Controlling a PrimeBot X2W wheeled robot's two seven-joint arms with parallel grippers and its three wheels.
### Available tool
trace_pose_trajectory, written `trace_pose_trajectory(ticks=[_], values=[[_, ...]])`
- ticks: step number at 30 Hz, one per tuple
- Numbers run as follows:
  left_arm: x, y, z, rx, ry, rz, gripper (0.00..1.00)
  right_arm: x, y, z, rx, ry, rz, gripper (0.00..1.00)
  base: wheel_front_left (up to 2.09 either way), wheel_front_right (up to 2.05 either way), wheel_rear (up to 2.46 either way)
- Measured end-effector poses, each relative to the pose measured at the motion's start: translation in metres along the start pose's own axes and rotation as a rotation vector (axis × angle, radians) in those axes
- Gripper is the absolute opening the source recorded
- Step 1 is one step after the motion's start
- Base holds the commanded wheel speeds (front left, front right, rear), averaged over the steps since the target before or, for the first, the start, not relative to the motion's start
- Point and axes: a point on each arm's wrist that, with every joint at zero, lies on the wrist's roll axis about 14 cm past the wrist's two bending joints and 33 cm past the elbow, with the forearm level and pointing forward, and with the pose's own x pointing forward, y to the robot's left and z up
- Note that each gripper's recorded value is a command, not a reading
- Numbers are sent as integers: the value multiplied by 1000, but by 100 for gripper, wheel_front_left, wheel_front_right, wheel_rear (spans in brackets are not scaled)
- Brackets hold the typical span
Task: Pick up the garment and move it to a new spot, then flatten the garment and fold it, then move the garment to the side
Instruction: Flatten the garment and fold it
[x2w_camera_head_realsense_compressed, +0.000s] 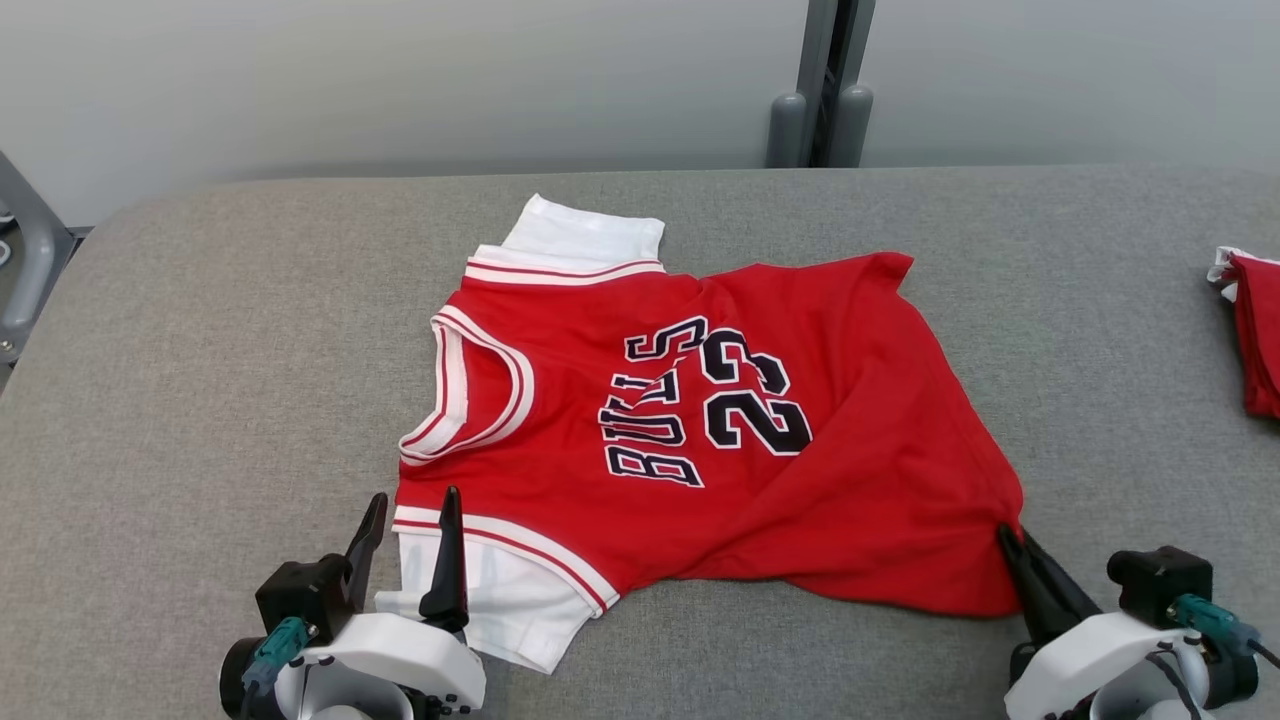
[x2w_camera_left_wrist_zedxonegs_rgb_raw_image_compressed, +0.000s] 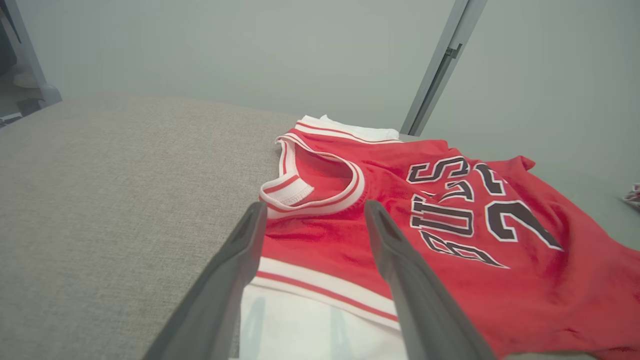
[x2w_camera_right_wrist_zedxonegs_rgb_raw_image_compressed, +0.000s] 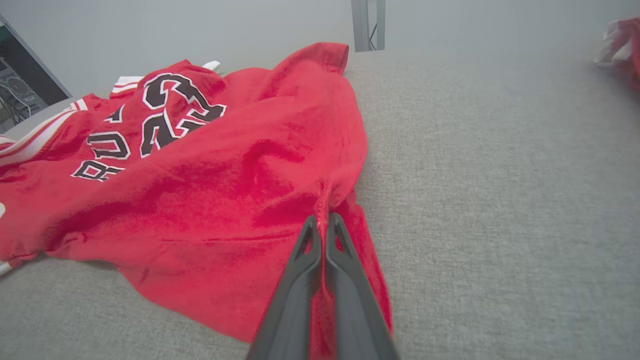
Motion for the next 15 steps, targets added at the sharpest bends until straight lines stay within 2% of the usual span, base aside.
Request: trace_pose_trajectory(ticks=[5,15], values=[[-1,0,3,-2,-10,1,100,-1,1,23,-12,-87,4,0,0,0,0],[-13,18,-16,13,48,54,100,-15,8,20,3,-91,9,0,0,0,0]])
